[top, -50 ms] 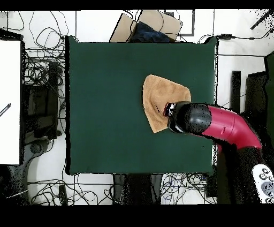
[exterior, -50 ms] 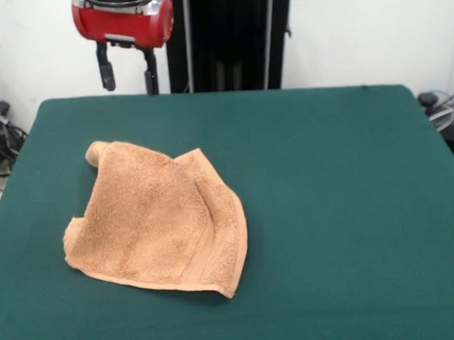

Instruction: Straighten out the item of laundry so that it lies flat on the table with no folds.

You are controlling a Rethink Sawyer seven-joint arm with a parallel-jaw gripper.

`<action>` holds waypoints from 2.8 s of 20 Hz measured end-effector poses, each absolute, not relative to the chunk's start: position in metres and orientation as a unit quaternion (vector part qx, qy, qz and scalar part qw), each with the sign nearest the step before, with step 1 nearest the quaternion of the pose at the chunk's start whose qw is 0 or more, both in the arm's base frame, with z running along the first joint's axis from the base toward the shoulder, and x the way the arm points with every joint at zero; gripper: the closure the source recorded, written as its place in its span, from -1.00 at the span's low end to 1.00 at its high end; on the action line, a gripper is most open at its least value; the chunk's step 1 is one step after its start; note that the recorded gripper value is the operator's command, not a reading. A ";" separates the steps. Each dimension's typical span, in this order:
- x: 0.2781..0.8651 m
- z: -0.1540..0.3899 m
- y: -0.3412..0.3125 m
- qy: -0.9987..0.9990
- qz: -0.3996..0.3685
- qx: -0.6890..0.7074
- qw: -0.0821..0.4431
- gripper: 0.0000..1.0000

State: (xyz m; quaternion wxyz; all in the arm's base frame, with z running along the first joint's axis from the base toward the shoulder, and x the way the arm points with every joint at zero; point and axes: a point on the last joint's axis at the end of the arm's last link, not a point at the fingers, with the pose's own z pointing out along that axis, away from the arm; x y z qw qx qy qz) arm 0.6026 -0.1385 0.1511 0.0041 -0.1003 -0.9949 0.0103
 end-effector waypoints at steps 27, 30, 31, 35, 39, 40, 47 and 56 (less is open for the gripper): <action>0.605 0.091 -0.056 -0.998 -0.016 -0.041 0.038 -1.00; 0.607 0.074 -0.046 -0.998 -0.022 -0.036 0.047 -1.00; 0.606 0.069 -0.044 -0.998 -0.024 -0.035 0.050 -1.00; 0.605 0.056 -0.039 -0.997 -0.029 -0.033 0.059 -1.00; 0.599 0.039 -0.036 -0.996 -0.037 -0.034 0.073 -1.00; 0.597 0.035 -0.035 -0.996 -0.039 -0.034 0.077 -1.00; 0.588 0.017 -0.030 -0.994 -0.047 -0.034 0.093 -1.00; 0.589 0.014 -0.032 -0.994 -0.049 -0.037 0.092 -1.00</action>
